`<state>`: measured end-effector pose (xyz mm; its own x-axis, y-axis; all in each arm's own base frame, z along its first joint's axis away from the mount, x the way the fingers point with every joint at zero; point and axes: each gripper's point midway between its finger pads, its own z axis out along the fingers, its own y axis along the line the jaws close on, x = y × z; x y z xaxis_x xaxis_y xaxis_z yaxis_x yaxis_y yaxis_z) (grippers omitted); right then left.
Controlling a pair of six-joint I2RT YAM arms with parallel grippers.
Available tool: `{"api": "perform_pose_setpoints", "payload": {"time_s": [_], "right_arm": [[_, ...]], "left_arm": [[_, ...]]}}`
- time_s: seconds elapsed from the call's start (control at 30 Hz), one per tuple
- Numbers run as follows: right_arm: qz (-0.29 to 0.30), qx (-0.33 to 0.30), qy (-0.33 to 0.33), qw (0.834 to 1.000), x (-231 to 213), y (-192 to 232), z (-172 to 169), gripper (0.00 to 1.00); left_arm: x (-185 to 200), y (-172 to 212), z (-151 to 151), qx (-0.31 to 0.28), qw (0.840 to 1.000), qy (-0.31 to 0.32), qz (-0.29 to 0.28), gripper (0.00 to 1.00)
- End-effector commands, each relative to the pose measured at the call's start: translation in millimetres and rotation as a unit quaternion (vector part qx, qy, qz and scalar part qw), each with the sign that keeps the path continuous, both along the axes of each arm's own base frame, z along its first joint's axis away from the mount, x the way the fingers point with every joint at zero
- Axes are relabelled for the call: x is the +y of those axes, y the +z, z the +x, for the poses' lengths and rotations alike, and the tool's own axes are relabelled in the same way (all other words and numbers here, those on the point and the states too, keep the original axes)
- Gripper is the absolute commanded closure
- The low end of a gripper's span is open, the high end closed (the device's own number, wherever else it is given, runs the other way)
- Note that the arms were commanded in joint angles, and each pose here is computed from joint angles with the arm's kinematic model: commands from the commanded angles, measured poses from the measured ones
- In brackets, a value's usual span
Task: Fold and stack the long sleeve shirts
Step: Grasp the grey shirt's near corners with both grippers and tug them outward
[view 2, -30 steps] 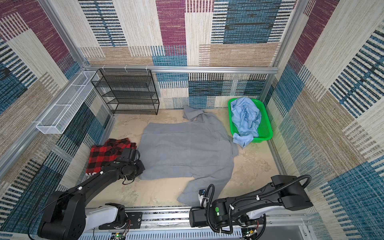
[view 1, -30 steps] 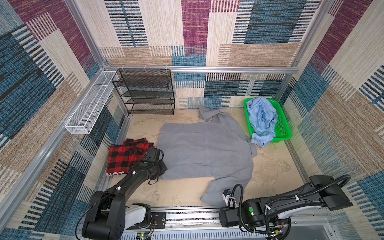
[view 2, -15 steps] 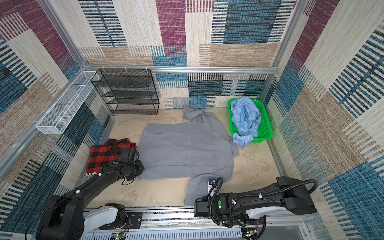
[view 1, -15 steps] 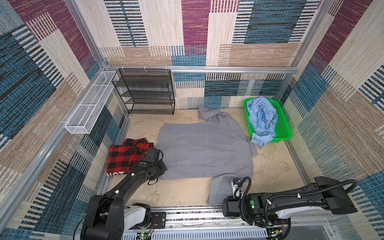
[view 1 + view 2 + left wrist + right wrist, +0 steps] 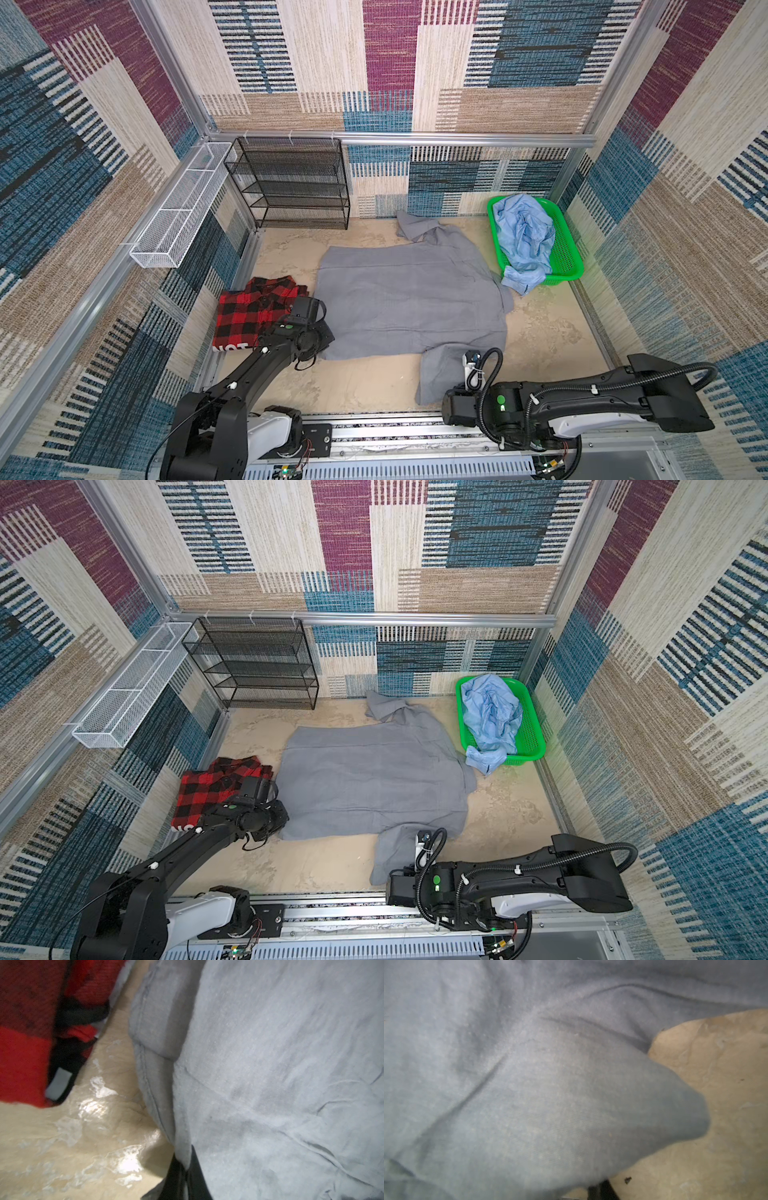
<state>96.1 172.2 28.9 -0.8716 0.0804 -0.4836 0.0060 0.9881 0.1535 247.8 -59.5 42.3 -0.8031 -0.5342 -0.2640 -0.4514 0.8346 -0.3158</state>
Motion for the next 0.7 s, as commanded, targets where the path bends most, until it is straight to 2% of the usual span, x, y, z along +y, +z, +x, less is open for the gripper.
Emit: {"api": "perform_pose_setpoints", "payload": {"time_s": [0.0,0.03,0.23,0.53,0.67], "right_arm": [[0.009,-0.024,-0.001,1.000,-1,10,7,0.95],[0.012,-0.025,-0.002,1.000,-1,14,8,1.00],[0.024,-0.034,-0.006,0.999,-13,44,9,1.00],[0.076,-0.075,0.006,0.994,-24,129,17,1.00],[0.071,-0.111,-0.002,0.991,-32,170,27,1.00]], "left_arm": [[-1,6,0,-0.002,1.000,-0.001,-0.002,1.00],[-1,8,1,-0.003,1.000,-0.002,-0.002,1.00],[0,20,-3,-0.008,1.000,-0.002,-0.005,1.00],[5,35,-14,-0.007,1.000,0.005,0.001,1.00],[5,41,-21,0.002,1.000,0.008,-0.003,1.00]]}}
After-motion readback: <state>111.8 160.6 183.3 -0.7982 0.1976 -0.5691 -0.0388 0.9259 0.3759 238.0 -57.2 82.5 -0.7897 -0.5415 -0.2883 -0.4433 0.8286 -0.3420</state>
